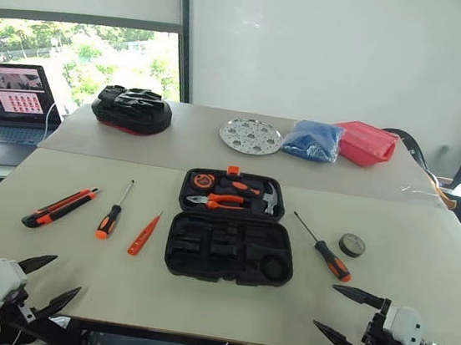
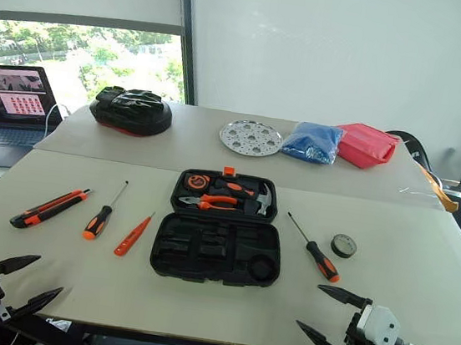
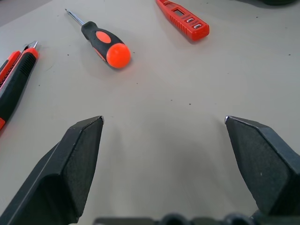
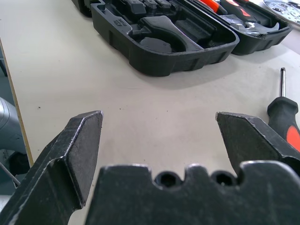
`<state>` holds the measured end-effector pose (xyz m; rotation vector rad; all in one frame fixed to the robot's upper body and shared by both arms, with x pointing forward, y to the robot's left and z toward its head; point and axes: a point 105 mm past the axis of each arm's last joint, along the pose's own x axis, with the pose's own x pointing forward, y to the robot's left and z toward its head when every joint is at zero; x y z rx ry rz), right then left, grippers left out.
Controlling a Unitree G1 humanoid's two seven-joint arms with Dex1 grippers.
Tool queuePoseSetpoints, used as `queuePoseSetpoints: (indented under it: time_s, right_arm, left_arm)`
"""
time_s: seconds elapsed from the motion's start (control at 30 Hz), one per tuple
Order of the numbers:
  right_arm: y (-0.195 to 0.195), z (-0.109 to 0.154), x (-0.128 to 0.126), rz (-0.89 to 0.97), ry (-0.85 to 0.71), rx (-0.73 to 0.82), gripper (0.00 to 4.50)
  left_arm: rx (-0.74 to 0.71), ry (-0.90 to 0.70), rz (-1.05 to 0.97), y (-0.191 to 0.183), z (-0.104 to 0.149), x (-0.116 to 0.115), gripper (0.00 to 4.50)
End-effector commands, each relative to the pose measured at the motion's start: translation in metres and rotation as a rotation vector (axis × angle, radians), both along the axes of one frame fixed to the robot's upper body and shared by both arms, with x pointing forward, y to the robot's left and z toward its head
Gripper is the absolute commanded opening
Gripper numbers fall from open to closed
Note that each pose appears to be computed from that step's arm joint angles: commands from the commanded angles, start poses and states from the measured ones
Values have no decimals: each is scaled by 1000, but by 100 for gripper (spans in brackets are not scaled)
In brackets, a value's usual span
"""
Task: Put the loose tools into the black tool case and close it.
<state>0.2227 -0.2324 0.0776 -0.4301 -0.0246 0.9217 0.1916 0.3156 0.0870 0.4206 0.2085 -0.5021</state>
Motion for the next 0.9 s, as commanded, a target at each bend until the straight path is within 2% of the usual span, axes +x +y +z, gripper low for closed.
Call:
queuePoseSetpoints:
  time_s: [0.03, 0.07, 0.13, 0.23, 0.33, 0.47, 0.53, 0.63, 0.7, 0.77, 0.9]
  right_arm:
    - [23, 26, 2, 54, -75, 154, 448]
    - [38, 42, 1, 97, -97, 275, 448]
    - [58, 67, 2, 142, -172, 396, 448]
    - [72, 80, 5, 170, -273, 400, 448]
    - [78, 82, 6, 193, -277, 412, 448]
    - [81, 77, 7, 222, -258, 392, 448]
    - [80, 74, 7, 228, -255, 370, 448]
    - [79, 72, 7, 231, -248, 352, 448]
    - [79, 72, 7, 237, -244, 347, 448]
    - [81, 73, 9, 242, -245, 345, 448]
    - [86, 72, 10, 260, -238, 339, 448]
  left_arm:
    - [-80, 16, 111, 15, 10, -4, 445]
    - [-152, 63, 198, 26, 9, -9, 445]
    - [-266, 119, 353, 42, 5, -20, 445]
    - [-368, 127, 529, 56, 3, -34, 445]
    - [-434, 155, 544, 50, 7, -37, 445]
    - [-420, 183, 491, 40, 17, -28, 445]
    - [-408, 180, 458, 34, 27, -14, 445]
    - [-339, 277, 425, 23, 36, 17, 445]
    - [-355, 304, 412, 17, 43, 30, 445]
    - [-379, 344, 404, 5, 55, 56, 445]
    - [-335, 441, 422, -15, 61, 102, 445]
